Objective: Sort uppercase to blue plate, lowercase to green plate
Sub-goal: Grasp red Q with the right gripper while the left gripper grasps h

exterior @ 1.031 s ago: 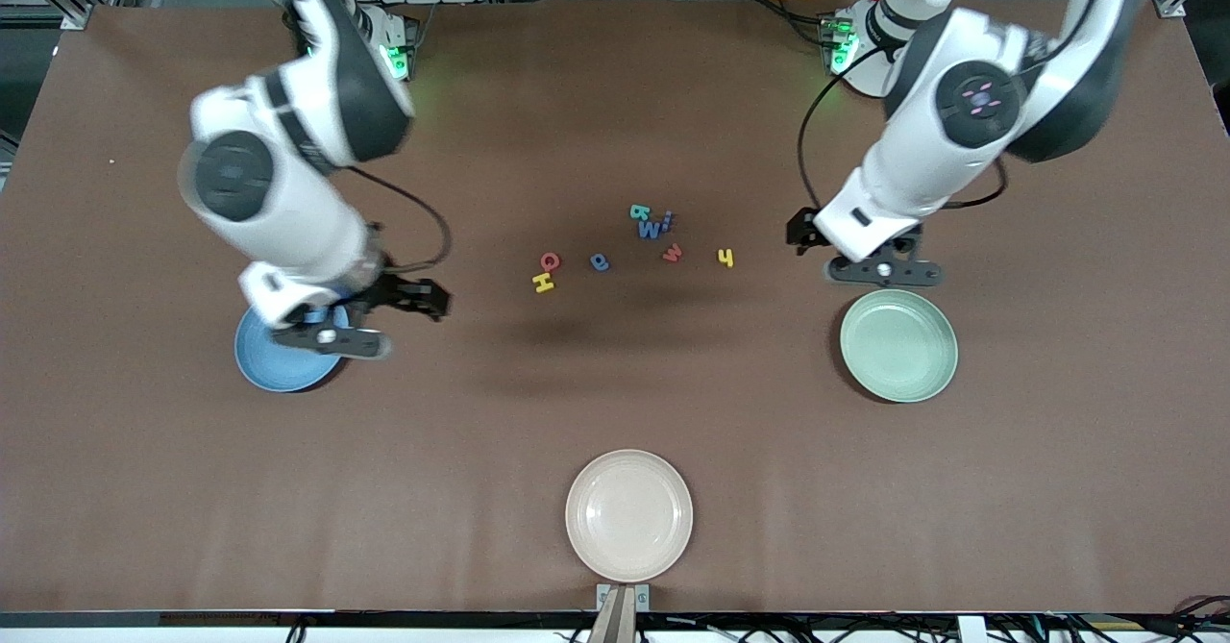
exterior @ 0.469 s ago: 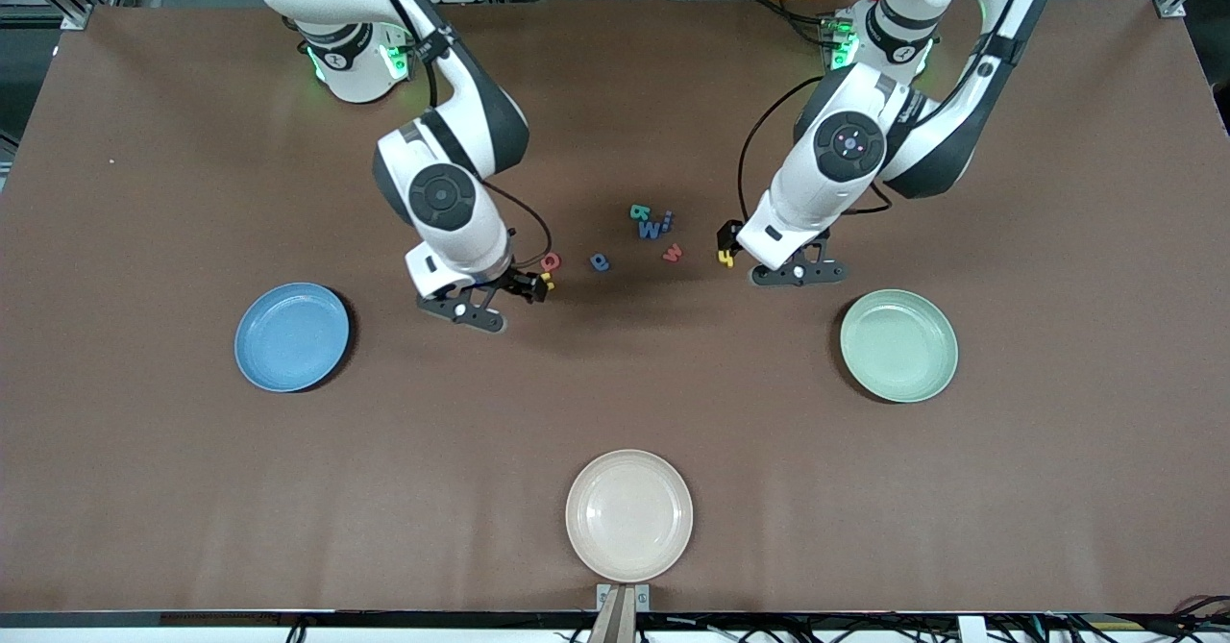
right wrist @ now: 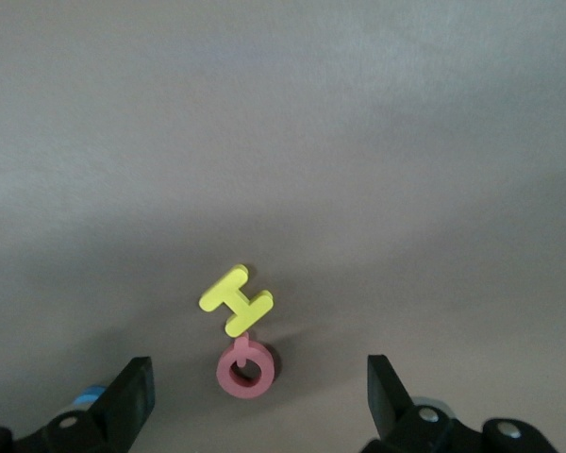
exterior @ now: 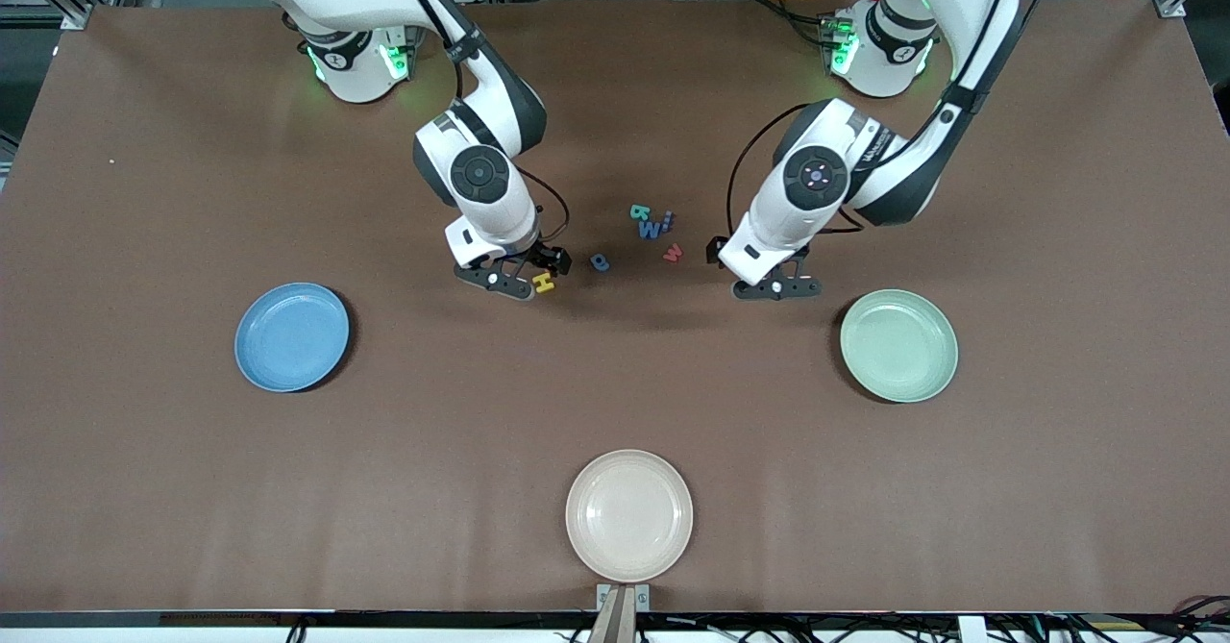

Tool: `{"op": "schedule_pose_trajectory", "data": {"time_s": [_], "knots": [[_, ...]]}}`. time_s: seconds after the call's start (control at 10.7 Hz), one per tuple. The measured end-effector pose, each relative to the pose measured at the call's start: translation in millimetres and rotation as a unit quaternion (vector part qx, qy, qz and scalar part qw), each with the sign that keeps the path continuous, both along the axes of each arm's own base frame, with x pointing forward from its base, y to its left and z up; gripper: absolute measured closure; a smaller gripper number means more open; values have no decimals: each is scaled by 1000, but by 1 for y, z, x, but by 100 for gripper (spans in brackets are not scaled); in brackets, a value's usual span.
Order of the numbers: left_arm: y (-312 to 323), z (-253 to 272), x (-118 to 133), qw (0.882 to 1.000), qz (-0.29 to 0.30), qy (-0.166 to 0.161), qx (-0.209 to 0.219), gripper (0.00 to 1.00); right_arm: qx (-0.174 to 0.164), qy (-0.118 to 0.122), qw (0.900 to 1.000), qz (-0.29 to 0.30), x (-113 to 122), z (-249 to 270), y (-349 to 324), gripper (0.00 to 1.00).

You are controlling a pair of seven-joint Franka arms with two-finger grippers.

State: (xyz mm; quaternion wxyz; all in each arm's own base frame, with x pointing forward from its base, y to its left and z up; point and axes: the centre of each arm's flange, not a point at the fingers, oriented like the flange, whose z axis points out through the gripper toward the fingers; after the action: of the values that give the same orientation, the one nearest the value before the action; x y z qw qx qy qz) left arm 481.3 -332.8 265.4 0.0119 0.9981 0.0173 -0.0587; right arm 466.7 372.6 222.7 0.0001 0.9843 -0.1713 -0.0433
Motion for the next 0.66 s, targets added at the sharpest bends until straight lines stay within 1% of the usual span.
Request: {"op": "schedule_pose_trajectory", "data": {"time_s": [0.19, 0.28, 0.38, 0.47, 0.66], "knots": [[-9, -16, -6, 1000, 0, 3, 1, 7, 3, 0, 1000, -7, -5, -17, 5, 0], [-11, -22, -8, 1000, -6, 3, 6, 13, 3, -1, 1000, -12, -8, -26, 8, 0], [-12, -28, -10, 1000, -9, 2, 14, 14, 3, 1, 1000, -13, -13, -34, 12, 0], [-14, -36, -13, 1000, -11, 0, 26, 19, 2, 2, 1000, -12, -17, -40, 17, 0], [-19, -50, -19, 999, -10, -5, 43, 21, 0, 5, 1000, -8, -24, -49, 22, 0]]}}
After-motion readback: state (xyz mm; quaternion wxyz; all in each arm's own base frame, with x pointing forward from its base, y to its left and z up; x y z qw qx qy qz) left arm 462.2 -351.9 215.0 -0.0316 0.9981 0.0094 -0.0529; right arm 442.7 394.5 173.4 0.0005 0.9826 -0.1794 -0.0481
